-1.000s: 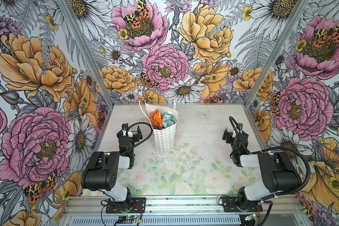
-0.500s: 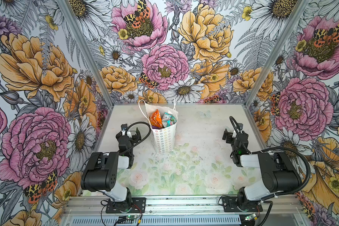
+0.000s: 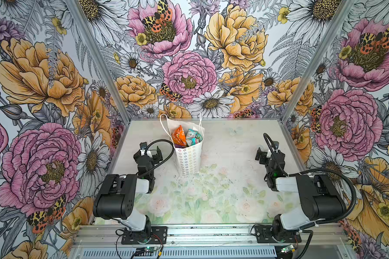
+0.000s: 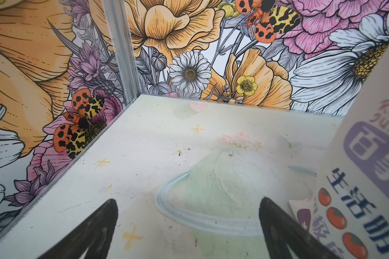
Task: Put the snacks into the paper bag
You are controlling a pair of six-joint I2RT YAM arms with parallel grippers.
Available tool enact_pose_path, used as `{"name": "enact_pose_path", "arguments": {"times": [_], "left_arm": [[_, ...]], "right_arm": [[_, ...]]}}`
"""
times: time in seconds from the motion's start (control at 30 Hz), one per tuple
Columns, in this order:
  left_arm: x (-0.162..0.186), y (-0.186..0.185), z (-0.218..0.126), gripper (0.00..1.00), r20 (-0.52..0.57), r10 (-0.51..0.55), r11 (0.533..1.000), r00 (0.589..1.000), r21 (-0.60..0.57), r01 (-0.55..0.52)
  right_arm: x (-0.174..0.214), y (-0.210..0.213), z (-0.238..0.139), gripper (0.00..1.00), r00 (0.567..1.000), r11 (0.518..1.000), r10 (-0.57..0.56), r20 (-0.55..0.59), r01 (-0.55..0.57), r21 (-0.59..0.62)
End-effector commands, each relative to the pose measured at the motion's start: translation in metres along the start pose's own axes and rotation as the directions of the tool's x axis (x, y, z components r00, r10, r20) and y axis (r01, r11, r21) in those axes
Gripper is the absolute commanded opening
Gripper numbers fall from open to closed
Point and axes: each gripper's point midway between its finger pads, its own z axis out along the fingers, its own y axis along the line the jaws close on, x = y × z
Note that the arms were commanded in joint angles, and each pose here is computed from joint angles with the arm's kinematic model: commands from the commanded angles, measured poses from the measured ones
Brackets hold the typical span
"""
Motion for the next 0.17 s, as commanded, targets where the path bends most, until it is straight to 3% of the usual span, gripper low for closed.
{"name": "enact_pose_path", "arguments": {"times": [0.0,0.13], "left_arm": [[-0.0019,0.0028,0.0004,0.99,0.003,0.001,1.000,1.000,-0.007,-0.001],[-0.0024,0.0034,0.0007,0.99,0.003,-0.003,1.000,1.000,-0.003,0.003]], "right_arm": [[-0.0022,0.0007,-0.0004,1.00,1.000,1.000,0.020,0.017,-0.020,-0.010],[-0.0026,0.0010,-0.0004,1.00,1.000,1.000,0.021,0.018,-0.021,-0.011]]}}
